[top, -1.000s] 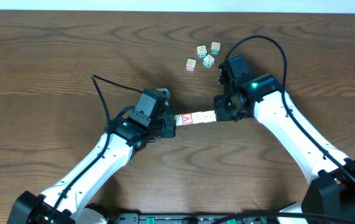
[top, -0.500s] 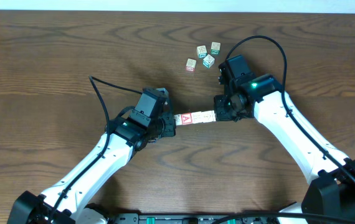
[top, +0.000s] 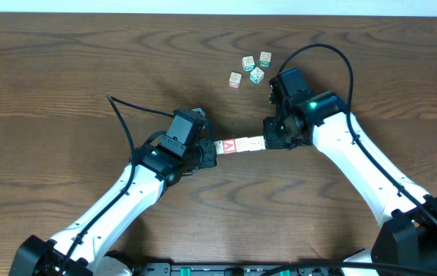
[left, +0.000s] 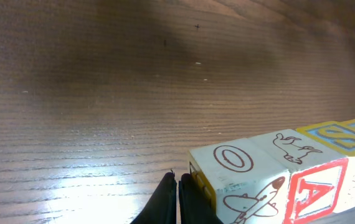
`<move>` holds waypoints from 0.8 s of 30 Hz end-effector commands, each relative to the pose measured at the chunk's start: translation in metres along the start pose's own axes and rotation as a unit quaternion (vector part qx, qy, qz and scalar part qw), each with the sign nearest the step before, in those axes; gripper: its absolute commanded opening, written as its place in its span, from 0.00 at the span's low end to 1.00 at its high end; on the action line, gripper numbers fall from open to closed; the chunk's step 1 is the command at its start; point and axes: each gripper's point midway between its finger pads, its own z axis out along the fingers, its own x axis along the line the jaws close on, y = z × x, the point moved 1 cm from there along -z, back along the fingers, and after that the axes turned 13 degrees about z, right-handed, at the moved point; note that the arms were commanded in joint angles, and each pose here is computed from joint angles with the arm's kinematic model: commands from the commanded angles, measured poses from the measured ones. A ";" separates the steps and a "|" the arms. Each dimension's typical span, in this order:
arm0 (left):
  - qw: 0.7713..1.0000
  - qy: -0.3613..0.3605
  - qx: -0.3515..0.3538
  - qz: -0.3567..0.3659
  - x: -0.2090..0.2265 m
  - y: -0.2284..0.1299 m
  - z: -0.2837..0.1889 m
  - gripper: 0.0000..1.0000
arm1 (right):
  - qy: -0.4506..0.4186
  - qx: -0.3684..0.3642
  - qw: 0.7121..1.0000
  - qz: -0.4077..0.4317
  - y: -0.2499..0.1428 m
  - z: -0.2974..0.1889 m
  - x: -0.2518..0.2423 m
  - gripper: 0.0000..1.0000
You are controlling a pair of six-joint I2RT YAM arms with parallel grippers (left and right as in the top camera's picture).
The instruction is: Lift 5 blocks
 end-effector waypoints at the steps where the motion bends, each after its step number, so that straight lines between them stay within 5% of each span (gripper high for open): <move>1: 0.991 -0.134 0.001 0.025 -0.067 0.004 -0.019 0.07 | 0.161 0.087 0.982 -0.037 -0.043 -0.021 0.078 0.01; 24: 0.991 -0.136 -0.009 0.017 -0.069 0.008 -0.026 0.07 | 0.165 0.088 0.982 -0.033 -0.043 -0.022 0.079 0.01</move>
